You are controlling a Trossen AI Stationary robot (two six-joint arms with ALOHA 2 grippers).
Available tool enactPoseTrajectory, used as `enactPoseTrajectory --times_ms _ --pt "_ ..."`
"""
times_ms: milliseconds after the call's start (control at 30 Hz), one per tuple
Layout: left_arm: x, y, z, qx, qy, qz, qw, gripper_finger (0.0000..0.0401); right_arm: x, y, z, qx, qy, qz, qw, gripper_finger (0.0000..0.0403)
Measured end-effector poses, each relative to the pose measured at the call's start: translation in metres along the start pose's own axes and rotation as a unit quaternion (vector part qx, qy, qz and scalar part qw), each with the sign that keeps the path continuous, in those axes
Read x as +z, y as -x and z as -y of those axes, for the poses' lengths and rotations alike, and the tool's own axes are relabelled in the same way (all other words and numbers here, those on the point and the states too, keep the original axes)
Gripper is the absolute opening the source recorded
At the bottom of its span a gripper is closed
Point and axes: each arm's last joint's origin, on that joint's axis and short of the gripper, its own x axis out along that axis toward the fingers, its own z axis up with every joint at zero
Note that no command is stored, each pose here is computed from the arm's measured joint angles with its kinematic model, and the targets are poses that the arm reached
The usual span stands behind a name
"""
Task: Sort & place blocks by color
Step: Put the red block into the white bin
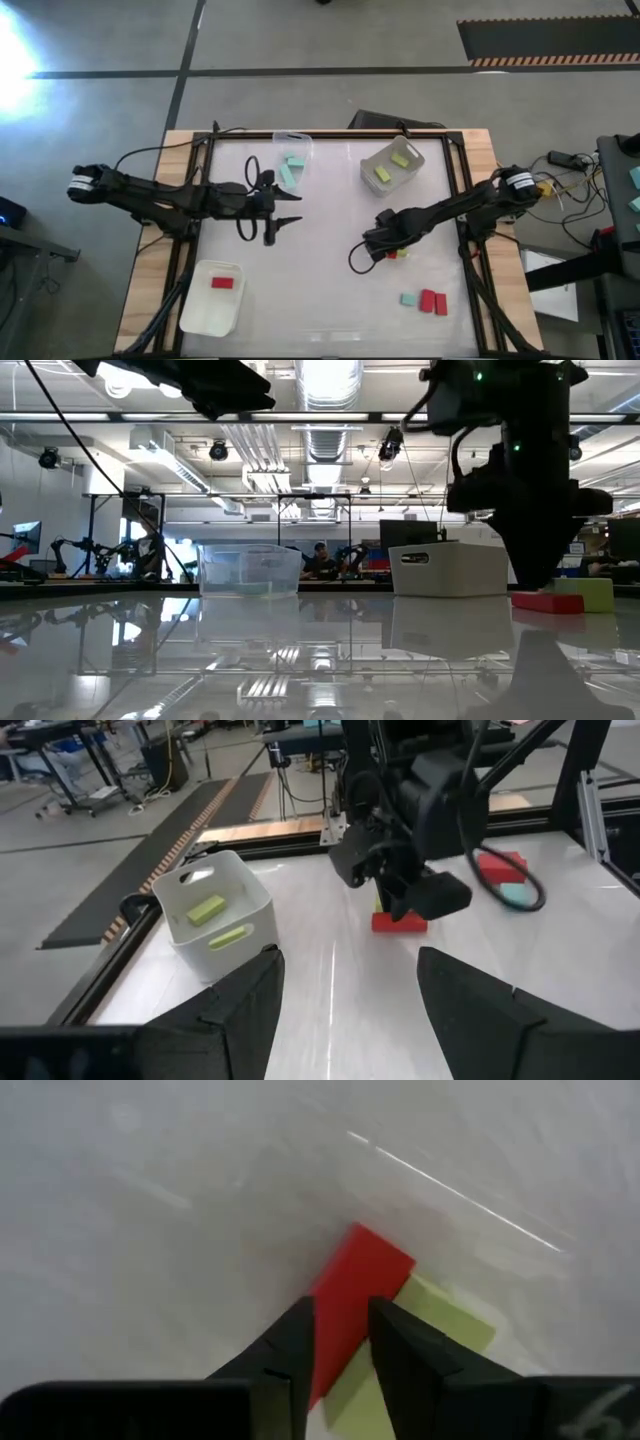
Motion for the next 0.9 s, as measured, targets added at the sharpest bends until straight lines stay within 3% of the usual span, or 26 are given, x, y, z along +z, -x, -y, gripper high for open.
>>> enactPoseTrajectory --times_ms 267,567,733,900 --pt "0.0 0.001 -0.001 0.011 -0.016 0.001 1.0 0.0214 0.0 -0.007 0.0 -0.024 -0.007 -0.003 1.0 0.0162" --pt "0.0 0.001 -0.003 0.042 -0.017 -0.002 0.999 0.0214 0.003 -0.016 -0.013 0.02 0.005 0.017 1.0 0.0218" --pt "0.0 0.001 -0.003 0.046 -0.012 -0.002 0.999 0.0214 0.004 -0.022 -0.017 0.022 0.022 0.018 0.999 0.0208" --pt "-0.002 -0.002 -0.002 0.045 -0.011 -0.008 0.999 0.0214 0.005 -0.019 -0.019 0.039 0.024 0.03 0.998 0.0141"
